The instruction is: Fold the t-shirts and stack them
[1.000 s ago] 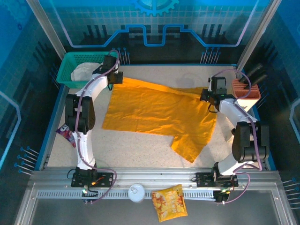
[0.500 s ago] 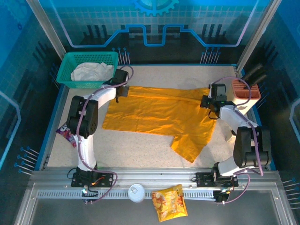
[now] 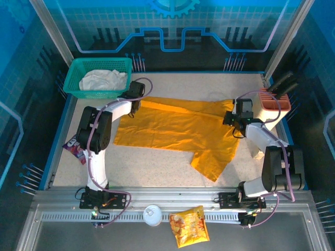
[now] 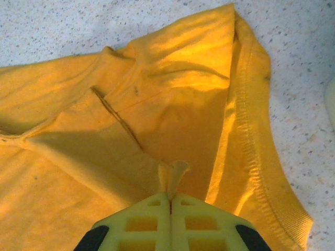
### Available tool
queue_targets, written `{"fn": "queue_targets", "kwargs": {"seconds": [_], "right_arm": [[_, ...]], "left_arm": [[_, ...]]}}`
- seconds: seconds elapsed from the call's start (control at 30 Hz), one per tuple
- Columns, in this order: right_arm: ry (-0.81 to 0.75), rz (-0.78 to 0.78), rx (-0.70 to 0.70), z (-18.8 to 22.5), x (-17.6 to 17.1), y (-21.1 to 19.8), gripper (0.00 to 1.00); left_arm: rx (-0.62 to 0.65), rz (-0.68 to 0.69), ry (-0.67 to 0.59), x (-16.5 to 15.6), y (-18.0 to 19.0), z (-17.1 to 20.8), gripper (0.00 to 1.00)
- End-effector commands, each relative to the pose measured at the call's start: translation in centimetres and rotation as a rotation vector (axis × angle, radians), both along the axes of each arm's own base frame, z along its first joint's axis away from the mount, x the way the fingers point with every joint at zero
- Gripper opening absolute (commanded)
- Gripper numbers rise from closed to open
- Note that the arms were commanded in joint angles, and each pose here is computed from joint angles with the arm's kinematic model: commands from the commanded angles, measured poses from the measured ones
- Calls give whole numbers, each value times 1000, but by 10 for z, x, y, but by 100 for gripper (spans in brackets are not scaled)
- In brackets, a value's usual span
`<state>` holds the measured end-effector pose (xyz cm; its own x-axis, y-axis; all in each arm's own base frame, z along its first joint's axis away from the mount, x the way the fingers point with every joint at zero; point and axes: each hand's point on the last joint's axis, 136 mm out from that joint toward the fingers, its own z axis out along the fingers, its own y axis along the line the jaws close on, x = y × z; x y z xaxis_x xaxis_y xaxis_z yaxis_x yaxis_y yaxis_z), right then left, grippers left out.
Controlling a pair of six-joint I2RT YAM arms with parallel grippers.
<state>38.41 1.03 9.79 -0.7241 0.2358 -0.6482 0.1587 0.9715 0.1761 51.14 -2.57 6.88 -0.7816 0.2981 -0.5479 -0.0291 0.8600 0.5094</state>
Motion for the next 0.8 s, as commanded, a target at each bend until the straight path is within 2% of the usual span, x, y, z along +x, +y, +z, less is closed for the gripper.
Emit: {"fn": "queue_targets", "kwargs": {"seconds": [0.0, 0.07, 0.1, 0.23, 0.37, 0.5, 0.63, 0.67, 0.77], "right_arm": [[27, 27, 35, -6, -10, 13, 0], [54, 22, 33, -11, -13, 12, 0], [57, 23, 29, -12, -14, 12, 0], [65, 35, 38, -12, -17, 14, 0], [151, 35, 64, -14, -28, 18, 0], [275, 32, 120, -29, -45, 26, 13], [326, 53, 173, -37, -52, 36, 26], [338, 57, 177, -38, -54, 37, 30], [313, 79, 177, -19, -44, 39, 40]], "left_arm": [[37, -7, -35, -5, -3, 8, 48], [43, -28, -40, -8, -10, 9, 63], [47, -39, -43, -9, -14, 10, 68], [53, -44, -83, -12, -22, 27, 74], [28, -30, -135, -17, -22, 60, 79], [-17, -1, -189, -31, -19, 99, 87], [-68, 27, -236, -49, -14, 133, 95], [-83, 33, -248, -54, -13, 142, 99], [-131, 44, -268, -69, -11, 164, 99]]}}
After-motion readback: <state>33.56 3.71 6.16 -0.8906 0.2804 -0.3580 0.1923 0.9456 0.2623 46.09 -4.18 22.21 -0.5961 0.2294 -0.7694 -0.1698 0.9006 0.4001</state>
